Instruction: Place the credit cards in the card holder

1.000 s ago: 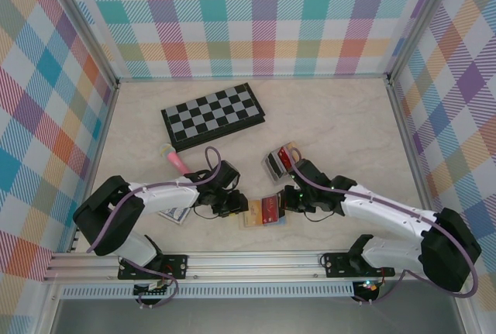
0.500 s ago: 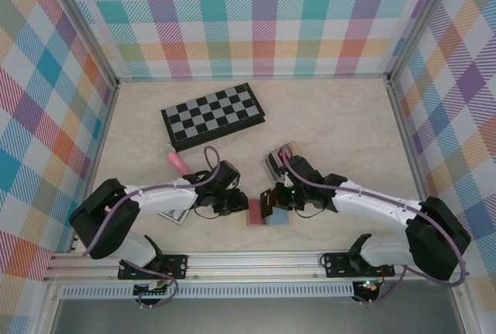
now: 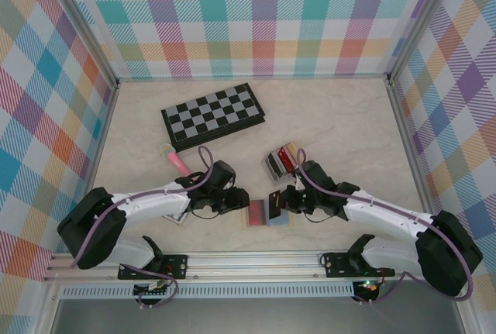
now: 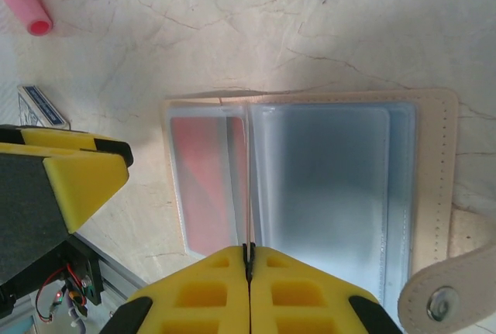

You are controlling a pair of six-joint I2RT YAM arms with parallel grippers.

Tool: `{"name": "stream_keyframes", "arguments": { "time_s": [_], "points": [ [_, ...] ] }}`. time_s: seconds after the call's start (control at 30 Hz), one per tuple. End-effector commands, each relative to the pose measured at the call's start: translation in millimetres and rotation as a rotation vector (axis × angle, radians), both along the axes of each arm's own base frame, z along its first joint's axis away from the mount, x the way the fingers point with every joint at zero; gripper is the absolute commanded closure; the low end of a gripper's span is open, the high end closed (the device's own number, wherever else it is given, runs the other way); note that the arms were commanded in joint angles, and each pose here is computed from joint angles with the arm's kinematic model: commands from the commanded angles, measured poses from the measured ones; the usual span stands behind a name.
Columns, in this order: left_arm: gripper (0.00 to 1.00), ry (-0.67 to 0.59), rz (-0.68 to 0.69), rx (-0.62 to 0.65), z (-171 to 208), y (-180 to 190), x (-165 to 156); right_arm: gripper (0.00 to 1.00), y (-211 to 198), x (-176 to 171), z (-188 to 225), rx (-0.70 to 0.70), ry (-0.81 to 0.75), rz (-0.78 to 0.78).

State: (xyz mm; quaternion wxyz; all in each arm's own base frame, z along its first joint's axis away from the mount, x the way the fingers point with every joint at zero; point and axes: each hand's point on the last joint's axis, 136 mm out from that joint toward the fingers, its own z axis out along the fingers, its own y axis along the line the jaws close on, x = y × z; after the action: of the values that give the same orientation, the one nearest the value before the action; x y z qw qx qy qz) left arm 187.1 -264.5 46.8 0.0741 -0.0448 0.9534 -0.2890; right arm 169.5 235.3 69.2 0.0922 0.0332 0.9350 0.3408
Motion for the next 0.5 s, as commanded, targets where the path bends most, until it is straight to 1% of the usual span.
{"name": "stream_keyframes", "arguments": {
  "time_s": [0.0,0.27,0.47],
  "points": [
    [0.54,-0.007,-0.045,-0.012,4.9,-11.7,-1.0,0.94,5.1,2.3,5.6,0.033,-0.038,0.025],
    [0.54,0.018,-0.051,0.014,-6.0,-13.3,-4.7,0.94,5.9,1.7,4.8,0.028,-0.068,0.054],
    [0.58,0.019,-0.039,0.040,-11.4,-9.4,-3.5,0.94,7.1,1.9,2.7,0.029,-0.072,0.062]
  ]
}}
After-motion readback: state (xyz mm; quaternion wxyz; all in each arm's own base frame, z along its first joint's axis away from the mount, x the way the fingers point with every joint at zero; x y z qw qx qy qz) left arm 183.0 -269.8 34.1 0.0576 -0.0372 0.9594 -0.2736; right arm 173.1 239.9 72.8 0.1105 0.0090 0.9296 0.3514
